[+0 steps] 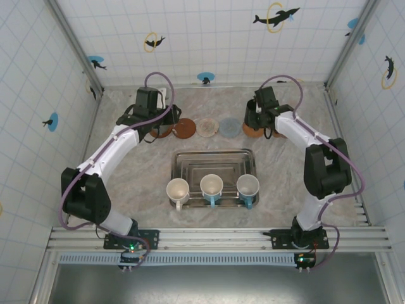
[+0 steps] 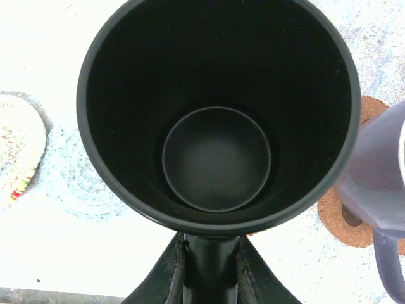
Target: Place the cup by the coaster
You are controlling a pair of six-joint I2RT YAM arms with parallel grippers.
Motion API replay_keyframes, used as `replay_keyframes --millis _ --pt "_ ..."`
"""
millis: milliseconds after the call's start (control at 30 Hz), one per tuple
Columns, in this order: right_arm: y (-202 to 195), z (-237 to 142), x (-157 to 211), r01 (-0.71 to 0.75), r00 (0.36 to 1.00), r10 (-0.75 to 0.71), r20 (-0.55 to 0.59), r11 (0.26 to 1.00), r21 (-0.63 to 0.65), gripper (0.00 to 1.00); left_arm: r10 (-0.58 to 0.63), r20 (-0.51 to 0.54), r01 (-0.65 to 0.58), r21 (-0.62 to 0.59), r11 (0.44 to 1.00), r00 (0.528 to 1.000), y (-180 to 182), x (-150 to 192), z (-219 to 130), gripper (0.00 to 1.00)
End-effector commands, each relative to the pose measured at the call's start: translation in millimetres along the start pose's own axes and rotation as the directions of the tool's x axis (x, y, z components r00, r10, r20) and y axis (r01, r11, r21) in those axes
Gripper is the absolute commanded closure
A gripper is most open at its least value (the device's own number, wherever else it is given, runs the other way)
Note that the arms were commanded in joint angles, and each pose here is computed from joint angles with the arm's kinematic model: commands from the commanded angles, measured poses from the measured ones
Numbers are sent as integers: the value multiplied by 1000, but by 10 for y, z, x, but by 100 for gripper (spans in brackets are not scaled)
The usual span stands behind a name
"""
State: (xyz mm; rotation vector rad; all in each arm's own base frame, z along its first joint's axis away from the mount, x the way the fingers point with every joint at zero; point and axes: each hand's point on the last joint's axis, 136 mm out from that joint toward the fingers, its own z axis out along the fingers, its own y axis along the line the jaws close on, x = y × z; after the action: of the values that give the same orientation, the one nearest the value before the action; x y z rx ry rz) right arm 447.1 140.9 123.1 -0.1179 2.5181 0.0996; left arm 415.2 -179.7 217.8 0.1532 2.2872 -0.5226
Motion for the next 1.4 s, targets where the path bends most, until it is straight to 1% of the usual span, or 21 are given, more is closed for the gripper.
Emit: replay_keyframes --millis 0,433,1367 --pt "-14 -54 -285 -7 993 7 115 1000 3 100 2 26 -3 14 1000 1000 -57 -133 -10 45" --pt "-81 51 -210 -20 994 17 105 1000 20 100 1 16 -2 31 1000 1000 -91 -143 48 45" --pt "-100 214 -63 -29 997 28 77 999 20 100 -1 10 1 23 1000 1000 -69 -125 48 45"
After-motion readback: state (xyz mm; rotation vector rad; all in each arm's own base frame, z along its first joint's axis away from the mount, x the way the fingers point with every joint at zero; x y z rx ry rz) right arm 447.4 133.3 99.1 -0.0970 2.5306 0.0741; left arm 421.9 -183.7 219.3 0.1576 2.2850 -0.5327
